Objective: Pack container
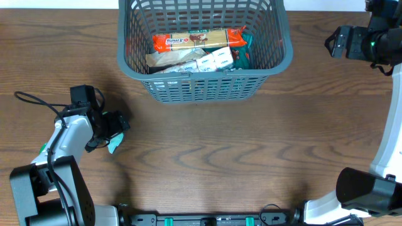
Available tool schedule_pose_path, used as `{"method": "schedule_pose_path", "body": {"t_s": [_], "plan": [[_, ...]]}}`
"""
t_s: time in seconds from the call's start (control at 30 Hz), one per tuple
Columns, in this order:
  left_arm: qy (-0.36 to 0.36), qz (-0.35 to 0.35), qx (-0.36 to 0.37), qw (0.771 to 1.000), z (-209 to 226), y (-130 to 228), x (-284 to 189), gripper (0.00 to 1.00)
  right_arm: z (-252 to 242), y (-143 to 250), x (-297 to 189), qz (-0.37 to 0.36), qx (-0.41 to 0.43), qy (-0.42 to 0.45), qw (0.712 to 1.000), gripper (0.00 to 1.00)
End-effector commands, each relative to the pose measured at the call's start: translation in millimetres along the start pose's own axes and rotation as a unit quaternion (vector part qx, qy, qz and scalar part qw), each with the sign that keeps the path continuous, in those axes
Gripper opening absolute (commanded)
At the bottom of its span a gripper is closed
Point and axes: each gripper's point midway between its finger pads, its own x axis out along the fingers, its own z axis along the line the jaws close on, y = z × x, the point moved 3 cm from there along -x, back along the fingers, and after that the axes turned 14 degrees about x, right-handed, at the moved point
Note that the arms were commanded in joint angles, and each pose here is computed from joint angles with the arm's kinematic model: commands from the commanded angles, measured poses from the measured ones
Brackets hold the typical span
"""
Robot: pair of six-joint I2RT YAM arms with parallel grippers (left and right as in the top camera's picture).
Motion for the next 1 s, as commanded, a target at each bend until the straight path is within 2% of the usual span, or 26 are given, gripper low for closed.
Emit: {"method": "schedule_pose_path", "body": {"t_s": [0.0,0.03,0.13,0.2,0.6,0.9,0.97], "plan": [[-0.001,0.001,0.006,1.000,1.5,0.3,0.9,0.99,-2.5,0.8,4.5,0.006,-0.005,0.003,1.000,0.99],[-0.001,0.001,0.006,1.000,1.6,0.3,0.9,1.00,-2.5,1.2,4.5,0.007,-0.005,0.004,1.000,0.99],[-0.002,0.002,0.006,1.000,1.6,1.0,0.9,0.91,-2.9,2.5,4.4,0.010,-0.004,0.004,1.000,0.99],[-0.001,0.003,0.006,1.000,1.6,1.1,0.9,0.89,-2.9,2.9,4.4,0.011,-0.004,0.004,1.000,0.99],[-0.032,0.003,0.006,0.999,10.6,1.4,4.9,0.89,-3.2,4.4,4.4,0.015,-0.005,0.005,1.000,0.99],[-0.035,0.040,0.005,0.999,13.1,12.0,24.8,0.88,-3.2,4.6,4.4,0.015,-0.005,0.005,1.000,0.99],[-0.034,0.045,0.004,0.998,12.9,14.0,25.9,0.77,-3.2,4.6,4.4,0.015,-0.005,0.005,1.000,0.99]]}}
